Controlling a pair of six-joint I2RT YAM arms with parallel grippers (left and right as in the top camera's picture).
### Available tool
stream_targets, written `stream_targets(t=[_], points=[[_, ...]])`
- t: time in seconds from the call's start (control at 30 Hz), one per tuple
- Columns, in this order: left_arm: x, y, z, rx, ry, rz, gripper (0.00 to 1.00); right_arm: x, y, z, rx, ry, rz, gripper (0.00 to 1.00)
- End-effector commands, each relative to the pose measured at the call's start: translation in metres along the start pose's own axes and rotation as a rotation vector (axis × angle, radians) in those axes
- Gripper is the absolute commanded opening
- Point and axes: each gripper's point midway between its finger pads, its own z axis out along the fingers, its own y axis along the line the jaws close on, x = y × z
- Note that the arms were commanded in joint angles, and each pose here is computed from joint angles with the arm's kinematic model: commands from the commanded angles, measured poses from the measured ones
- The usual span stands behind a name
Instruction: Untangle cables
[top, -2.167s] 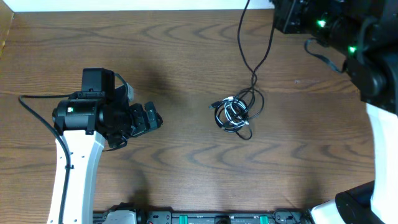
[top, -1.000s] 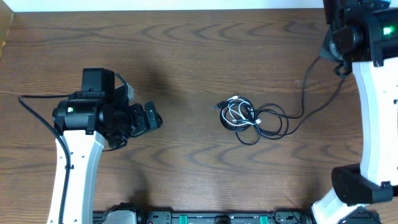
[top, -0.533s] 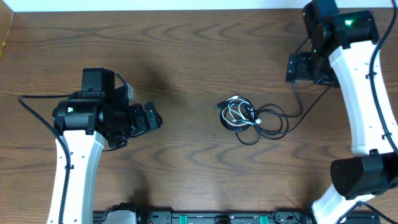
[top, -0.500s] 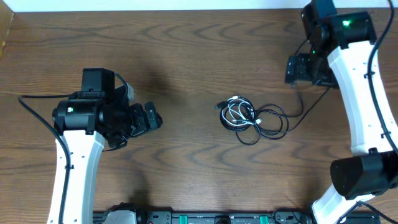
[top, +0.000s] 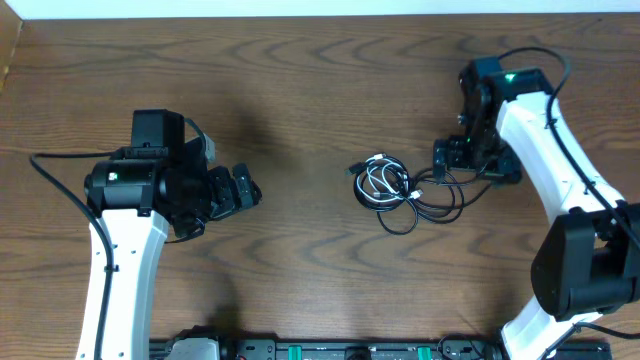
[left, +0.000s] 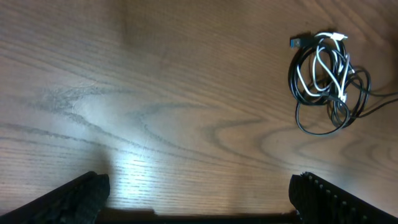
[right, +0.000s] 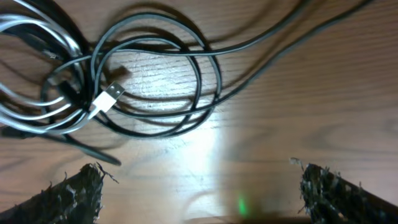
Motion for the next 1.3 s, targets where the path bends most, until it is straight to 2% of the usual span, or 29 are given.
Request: stream_targets(t=[0.0,0.07,0.17,0.23,0.43,0.53,0.57,0.7,0.87,0.9,1.0,1.03,1.1,1.13,1.27], points=[[-0.001,-0.002,-0.001,0.006,0.001,0.001,0.98,0.007,0.008,0.023,-0.019,0.020,-0.005,0.99],[-0.001,-0.002,-0.001,0.006,0.001,0.001,0.98,0.003,0.009,0.035,-0.025,0.000,0.041,0.99],[-0.001,-0.002,-0.001,0.006,0.001,0.001,0.98,-0.002,0.009,0.049,-0.029,-0.032,0.109,0.92],[-0.001,-0.002,-0.001,0.006,0.001,0.001,0.98,-0.004,0.008,0.057,-0.024,-0.045,0.147,0.91],[-0.001,-0.003,-0.001,0.006,0.001,0.001,0.98,0.003,-0.023,0.071,0.131,-0.073,0.281,0.81],[-0.001,-0.002,-0.001,0.006,0.001,0.001,0.98,0.000,-0.019,0.082,0.101,-0.091,0.289,0.76],[-0.001,-0.002,-0.001,0.006,0.001,0.001,0.98,-0.001,-0.014,0.086,0.071,-0.095,0.288,0.76],[-0.001,-0.002,-0.001,0.006,0.001,0.001,0.98,-0.003,-0.001,0.096,-0.006,-0.104,0.287,0.86],[-0.001,-0.003,-0.001,0.006,0.001,0.001,0.98,-0.005,0.004,0.102,-0.043,-0.113,0.286,0.82],[-0.001,-0.003,-0.001,0.006,0.001,0.001,0.98,-0.005,0.004,0.103,-0.044,-0.117,0.285,0.77],[-0.001,-0.002,-0.001,0.006,0.001,0.001,0.98,-0.003,0.004,0.108,-0.046,-0.119,0.286,0.53],[-0.001,-0.002,-0.001,0.006,0.001,0.001,0.98,-0.001,0.004,0.110,-0.047,-0.112,0.286,0.38],[-0.001,-0.002,-0.001,0.006,0.001,0.001,0.98,0.003,0.006,0.111,-0.058,-0.092,0.284,0.17],[-0.001,-0.002,-0.001,0.006,0.001,0.001,0.98,0.004,0.009,0.110,-0.075,-0.084,0.283,0.02],[-0.001,-0.002,-0.001,0.006,0.001,0.001,0.98,0.005,0.022,0.107,-0.148,-0.060,0.278,0.01]])
